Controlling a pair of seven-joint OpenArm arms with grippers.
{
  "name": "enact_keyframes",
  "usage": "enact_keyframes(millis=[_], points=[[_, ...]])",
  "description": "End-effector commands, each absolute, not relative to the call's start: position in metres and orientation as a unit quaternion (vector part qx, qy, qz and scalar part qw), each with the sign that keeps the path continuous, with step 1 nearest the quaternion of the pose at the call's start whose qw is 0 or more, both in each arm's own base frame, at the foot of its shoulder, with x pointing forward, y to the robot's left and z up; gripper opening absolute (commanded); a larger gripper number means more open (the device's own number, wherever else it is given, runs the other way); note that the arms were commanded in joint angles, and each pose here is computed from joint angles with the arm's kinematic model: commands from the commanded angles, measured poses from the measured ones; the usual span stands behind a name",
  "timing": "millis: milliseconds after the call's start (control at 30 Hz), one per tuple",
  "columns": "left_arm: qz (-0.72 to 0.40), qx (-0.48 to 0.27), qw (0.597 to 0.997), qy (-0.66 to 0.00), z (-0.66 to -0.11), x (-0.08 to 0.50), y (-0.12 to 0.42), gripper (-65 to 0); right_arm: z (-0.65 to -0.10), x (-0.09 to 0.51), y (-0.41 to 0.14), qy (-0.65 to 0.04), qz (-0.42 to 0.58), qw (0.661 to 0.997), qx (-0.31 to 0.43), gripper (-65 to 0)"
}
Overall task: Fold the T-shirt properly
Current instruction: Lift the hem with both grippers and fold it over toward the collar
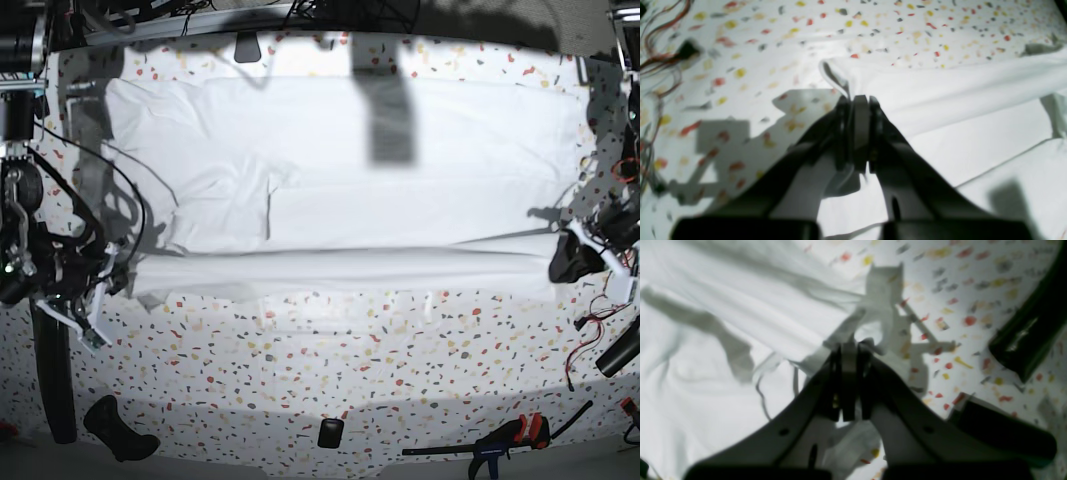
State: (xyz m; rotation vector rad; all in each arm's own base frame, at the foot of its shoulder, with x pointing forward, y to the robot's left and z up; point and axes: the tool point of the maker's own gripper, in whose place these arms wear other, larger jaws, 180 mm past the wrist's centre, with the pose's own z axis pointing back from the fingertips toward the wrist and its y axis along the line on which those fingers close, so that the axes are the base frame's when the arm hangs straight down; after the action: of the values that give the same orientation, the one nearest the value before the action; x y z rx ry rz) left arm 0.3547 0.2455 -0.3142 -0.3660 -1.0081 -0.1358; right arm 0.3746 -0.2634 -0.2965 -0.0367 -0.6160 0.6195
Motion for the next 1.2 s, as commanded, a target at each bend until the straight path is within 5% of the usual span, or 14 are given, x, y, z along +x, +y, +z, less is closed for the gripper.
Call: enact_keyframes(millis=[0, 1167], points=[[-0.066, -0.159, 0.845, -0.506, -0.294, 0.358, 0.257, -65.0, -0.278, 0.378, -0.271, -0.315, 0.307, 0.897, -0.038, -65.0], [-0.072, -0.129, 0.902, -0.405, -0.357, 0.295, 0.266, -65.0, -0.361, 0.274, -0.275, -0.158, 0.352, 0.921, -0.054, -65.0]])
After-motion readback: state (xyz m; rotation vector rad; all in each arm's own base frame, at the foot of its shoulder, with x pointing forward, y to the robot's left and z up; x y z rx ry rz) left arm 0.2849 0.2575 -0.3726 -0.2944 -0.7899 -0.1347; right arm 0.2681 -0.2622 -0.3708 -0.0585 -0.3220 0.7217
